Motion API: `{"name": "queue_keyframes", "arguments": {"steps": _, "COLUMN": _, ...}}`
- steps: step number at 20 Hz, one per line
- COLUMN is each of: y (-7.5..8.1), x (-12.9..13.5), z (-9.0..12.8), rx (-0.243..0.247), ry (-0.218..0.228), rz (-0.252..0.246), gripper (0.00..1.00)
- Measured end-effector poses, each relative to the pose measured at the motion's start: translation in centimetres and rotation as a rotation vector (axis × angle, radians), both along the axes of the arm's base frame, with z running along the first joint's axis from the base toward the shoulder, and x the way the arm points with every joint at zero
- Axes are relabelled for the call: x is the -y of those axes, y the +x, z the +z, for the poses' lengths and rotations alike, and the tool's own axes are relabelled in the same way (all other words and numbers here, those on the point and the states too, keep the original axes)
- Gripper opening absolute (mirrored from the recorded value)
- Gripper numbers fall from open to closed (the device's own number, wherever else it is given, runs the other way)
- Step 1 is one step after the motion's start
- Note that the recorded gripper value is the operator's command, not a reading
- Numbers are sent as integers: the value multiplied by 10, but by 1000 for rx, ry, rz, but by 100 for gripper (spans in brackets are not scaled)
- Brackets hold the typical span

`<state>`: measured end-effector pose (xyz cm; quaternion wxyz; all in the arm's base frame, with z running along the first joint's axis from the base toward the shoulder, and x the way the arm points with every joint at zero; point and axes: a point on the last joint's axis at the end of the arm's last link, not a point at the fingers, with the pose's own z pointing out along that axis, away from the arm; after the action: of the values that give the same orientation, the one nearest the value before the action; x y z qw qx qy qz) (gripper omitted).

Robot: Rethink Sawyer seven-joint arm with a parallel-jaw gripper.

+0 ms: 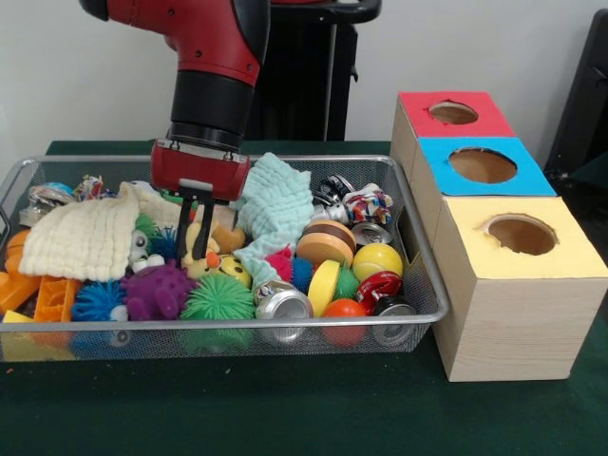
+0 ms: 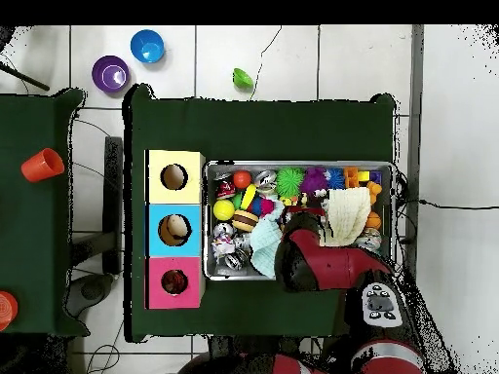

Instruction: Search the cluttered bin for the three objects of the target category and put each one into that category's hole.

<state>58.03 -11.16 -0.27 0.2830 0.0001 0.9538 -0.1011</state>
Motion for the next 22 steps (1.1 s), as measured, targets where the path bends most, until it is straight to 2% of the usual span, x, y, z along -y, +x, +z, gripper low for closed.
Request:
{"name": "queue_keyframes", "arguments": {"steps": 7, "y": 0, "x": 0, "z": 0, "rx": 0, "ry": 0, "rz": 0, "gripper": 0}}
{"name": "queue_keyframes", "arguments": {"steps": 12, "y": -5, "x": -1, "z": 17, "rx": -7, "ry": 8, "rz": -17, "gripper": 0}}
{"name": "queue_keyframes", "arguments": {"steps": 16, "y": -14, "x": 4, "z": 53, "rx": -55, "ry": 28, "rz": -75, "gripper": 0}}
{"name": "queue_keyframes", "arguments": {"steps": 20, "y": -26, "x": 17, "z": 87, "rx": -122, "ry": 26, "rz": -137, "gripper": 0}}
{"name": "queue_keyframes", "arguments": {"steps": 22, "y": -30, "x": 22, "z": 98, "rx": -138, "ry": 23, "rz": -156, "gripper": 0}}
